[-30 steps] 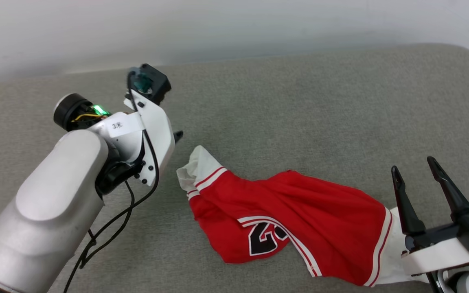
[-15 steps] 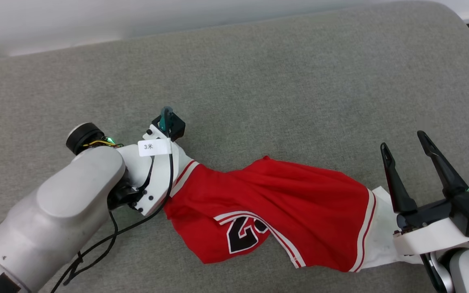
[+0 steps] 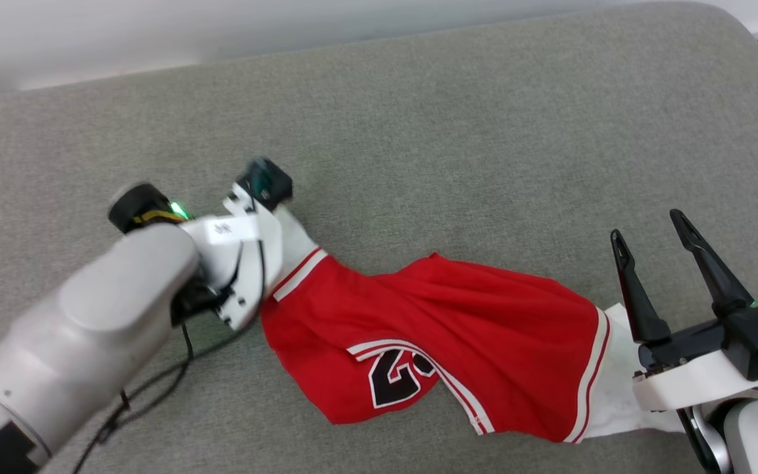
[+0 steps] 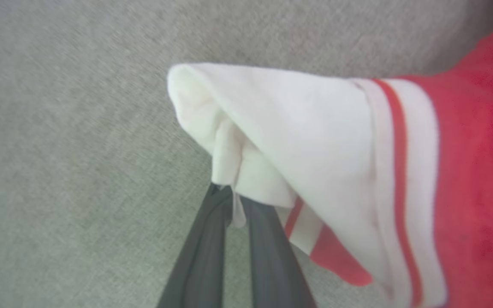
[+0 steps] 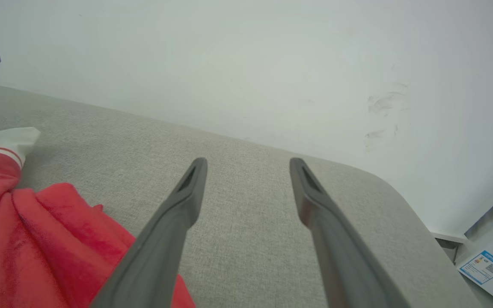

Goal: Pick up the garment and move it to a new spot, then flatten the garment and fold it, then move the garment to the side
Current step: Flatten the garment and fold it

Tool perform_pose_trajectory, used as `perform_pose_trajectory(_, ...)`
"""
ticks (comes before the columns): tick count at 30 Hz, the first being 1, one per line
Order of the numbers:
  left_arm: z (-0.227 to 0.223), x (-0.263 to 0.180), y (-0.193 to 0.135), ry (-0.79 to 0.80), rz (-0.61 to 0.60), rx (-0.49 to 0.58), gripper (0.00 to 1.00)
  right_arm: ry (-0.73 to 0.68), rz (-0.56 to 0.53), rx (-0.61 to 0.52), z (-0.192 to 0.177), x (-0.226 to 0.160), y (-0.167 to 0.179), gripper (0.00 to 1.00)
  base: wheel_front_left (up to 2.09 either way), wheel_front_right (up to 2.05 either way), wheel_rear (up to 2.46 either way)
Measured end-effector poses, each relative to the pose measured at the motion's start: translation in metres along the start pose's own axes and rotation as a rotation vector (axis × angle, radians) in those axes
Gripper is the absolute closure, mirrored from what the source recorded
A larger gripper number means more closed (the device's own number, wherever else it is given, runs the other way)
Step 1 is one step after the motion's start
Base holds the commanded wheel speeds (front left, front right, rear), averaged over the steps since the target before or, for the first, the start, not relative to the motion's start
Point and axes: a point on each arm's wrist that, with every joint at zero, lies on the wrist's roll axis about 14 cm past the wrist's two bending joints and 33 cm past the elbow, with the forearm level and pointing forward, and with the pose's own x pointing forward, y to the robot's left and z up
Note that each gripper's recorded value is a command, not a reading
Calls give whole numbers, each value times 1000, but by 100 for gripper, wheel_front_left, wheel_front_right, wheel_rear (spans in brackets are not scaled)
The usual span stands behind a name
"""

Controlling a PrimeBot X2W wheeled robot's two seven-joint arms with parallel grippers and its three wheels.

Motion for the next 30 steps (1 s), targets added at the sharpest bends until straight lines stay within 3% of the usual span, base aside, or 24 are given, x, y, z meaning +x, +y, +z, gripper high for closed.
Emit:
perform_pose_trajectory(9,47,-74,80,-336,252,-61,100,-50,24,-2,17,0,9,0,0,0,0)
perform_pose_trajectory(14,21,-107,113,-385,386,-110,100,-66,32,-1,22,-3,12,0,0,0,0)
perform_pose_trajectory(20,-64,-95,98,-274,392,-248,100,-67,34,2,23,-7,15,0,0,0,0)
perform_pose_trajectory(21,-98,-89,88,-217,387,-302,100,-64,35,5,22,-9,16,0,0,0,0)
perform_pose_trajectory(24,-144,-76,63,-125,353,-384,100,-58,36,6,20,-10,17,0,0,0,0)
perform_pose_trajectory(30,-168,-72,47,-127,345,-499,100,-48,34,7,18,-14,16,0,0,0,0)
